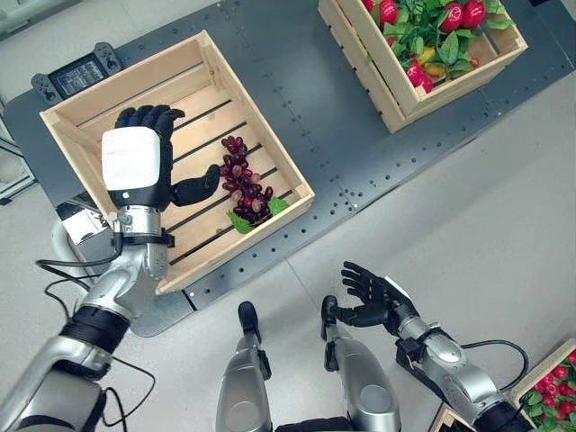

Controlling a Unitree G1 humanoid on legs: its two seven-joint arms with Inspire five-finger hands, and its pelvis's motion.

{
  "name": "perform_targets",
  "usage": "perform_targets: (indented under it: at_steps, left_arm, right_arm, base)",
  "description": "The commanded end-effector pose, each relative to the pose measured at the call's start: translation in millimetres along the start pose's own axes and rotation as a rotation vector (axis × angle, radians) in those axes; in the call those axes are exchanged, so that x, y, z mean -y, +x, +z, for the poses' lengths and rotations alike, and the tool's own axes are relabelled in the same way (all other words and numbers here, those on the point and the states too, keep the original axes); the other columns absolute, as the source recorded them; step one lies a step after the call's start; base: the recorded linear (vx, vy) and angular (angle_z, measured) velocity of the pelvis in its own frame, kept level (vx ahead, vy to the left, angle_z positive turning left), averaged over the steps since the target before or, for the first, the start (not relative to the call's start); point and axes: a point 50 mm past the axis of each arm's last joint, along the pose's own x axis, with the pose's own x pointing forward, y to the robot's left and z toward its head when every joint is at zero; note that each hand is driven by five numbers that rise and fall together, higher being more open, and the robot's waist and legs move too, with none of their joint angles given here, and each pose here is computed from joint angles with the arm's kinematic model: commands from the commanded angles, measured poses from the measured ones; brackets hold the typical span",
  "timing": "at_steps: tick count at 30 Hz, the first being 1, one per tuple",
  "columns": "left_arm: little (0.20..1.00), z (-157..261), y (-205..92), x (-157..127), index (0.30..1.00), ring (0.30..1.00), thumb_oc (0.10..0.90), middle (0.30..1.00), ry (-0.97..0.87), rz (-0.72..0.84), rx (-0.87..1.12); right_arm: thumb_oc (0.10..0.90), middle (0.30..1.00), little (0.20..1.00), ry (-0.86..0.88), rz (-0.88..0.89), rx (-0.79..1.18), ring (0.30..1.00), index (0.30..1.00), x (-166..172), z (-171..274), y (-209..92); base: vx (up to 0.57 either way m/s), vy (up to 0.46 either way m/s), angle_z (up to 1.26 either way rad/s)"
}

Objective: Pick up the fruits from the basket on one side to the basket on the other side

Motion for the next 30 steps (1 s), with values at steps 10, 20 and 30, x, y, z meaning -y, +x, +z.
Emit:
perform_targets:
  at_steps: [10, 20, 30]
  left_arm:
    - [0.900, 36, 46, -30, 0.900, 0.900, 0.800, 0.900, 0.473, 0.027, 0.413]
    - [0.900, 42, 53, -32, 0.900, 0.900, 0.800, 0.900, 0.590, 0.053, 0.485]
    - [0.900, 60, 63, -32, 0.900, 0.900, 0.800, 0.900, 0.759, 0.013, 0.598]
  right_arm:
    - [0.800, 0.900, 0.900, -0.103, 0.042, 0.122, 0.900, 0.900, 13, 39, -8]
    - [0.800, 0.900, 0.900, -0.098, 0.038, 0.119, 0.900, 0.900, 12, 40, -7]
    - [0.800, 0.900, 0.900, -0.078, 0.053, 0.129, 0.900, 0.900, 2, 44, 0]
  base:
    - [0.00, 0.038, -0.05]
    - [0.00, 0.016, -0.03]
    - [0.00, -0.002, -0.01]
